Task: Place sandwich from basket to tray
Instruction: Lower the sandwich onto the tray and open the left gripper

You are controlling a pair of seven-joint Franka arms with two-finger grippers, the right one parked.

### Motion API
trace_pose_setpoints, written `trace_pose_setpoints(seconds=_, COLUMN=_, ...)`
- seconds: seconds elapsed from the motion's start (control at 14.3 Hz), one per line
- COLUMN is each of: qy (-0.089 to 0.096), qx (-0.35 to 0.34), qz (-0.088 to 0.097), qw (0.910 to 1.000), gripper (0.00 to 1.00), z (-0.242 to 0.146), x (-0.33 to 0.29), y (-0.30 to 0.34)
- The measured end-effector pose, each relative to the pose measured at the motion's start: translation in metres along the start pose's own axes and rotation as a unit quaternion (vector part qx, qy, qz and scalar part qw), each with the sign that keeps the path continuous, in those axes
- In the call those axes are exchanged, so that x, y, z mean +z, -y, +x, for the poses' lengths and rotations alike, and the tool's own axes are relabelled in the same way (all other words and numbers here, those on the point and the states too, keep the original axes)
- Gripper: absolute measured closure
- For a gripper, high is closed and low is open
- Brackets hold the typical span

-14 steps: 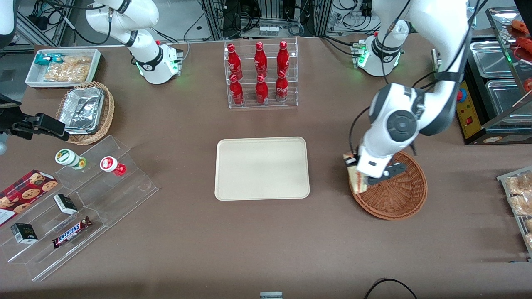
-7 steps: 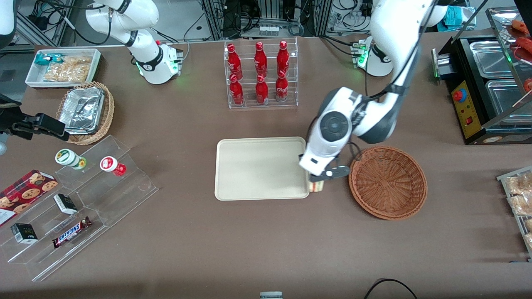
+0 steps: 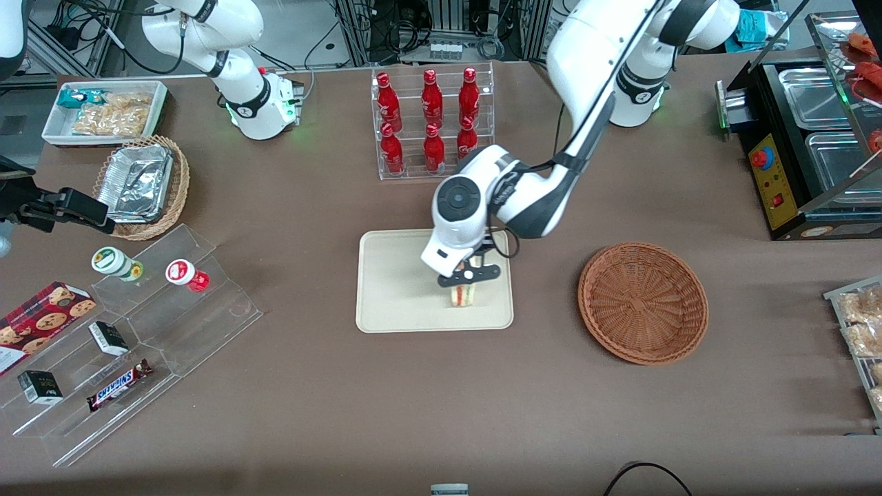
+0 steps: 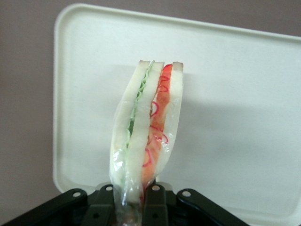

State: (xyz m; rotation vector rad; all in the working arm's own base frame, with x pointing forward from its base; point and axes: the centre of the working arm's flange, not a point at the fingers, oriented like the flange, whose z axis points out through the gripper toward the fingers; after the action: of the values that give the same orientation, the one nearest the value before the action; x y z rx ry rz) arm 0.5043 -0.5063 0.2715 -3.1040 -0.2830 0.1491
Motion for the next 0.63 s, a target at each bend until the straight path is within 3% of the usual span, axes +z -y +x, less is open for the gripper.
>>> trace_pose_setpoints(seconds=0.28, qy=-0.019, qx=-0.014, qz=-0.029, qw=0.9993, gripper=0.81, z=-0.017, x=0.025, y=-0.032)
trace_pose_setpoints(seconds=0.49, qy=-0.023, qx=-0.016, qz=-0.036, qw=0.999, gripper=0.81, z=-0.016, x=0.037, y=-0.036)
trace_pose_setpoints(seconds=0.63, qy=-0.025, qx=-0.016, qz=-0.037, qw=0.9989, gripper=0.7, z=-0.015, x=0.037, y=-0.036)
